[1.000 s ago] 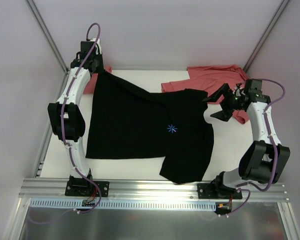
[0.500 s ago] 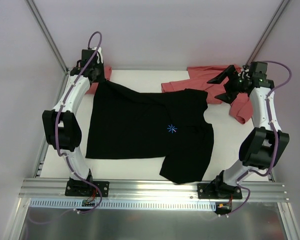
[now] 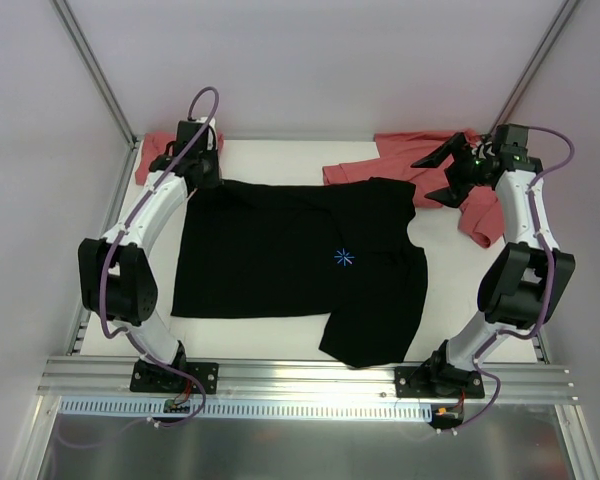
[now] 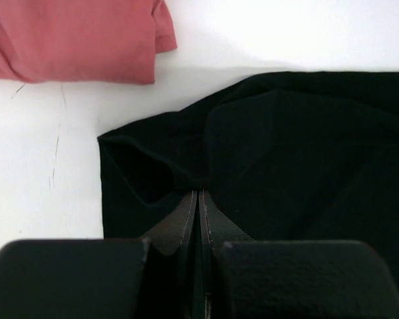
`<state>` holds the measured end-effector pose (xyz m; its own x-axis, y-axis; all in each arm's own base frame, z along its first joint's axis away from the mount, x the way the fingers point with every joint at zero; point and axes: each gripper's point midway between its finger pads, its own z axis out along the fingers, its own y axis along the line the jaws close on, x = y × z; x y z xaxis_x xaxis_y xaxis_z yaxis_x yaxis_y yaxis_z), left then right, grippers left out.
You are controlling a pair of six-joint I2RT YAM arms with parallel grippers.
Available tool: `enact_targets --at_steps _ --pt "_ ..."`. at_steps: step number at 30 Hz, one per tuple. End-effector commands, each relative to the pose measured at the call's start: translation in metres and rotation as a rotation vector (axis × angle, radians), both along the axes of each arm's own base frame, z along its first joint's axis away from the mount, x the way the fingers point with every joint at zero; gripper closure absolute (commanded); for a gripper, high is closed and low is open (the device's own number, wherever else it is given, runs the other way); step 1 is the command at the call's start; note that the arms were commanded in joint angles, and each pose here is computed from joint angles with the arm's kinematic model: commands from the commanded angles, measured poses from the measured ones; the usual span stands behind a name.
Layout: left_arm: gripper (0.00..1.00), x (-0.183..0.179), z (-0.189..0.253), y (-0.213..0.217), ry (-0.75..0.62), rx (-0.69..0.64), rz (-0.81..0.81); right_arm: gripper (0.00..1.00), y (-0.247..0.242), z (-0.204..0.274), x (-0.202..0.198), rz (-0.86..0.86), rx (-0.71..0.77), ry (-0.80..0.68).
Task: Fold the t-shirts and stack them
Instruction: Fold the flattened tshirt in 1/3 of the way
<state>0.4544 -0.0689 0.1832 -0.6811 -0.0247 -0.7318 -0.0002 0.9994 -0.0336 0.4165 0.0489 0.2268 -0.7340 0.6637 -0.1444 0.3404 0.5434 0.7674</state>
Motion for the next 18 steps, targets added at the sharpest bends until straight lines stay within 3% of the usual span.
enact_targets --at_steps 1,10,18 --pt "1.0 -0.015 0.017 0.008 -0.038 0.01 0.054 0.01 0.005 0.02 0.009 0.014 0.019 -0.056" --pt "1.0 -0.053 -0.011 0.045 -0.001 0.146 0.196 0.01 0.006 0.021 0.012 0.02 0.027 -0.053" --pt "1.0 -0.066 -0.03 0.071 0.015 0.264 0.285 0.01 0.007 0.019 0.006 0.024 0.023 -0.045"
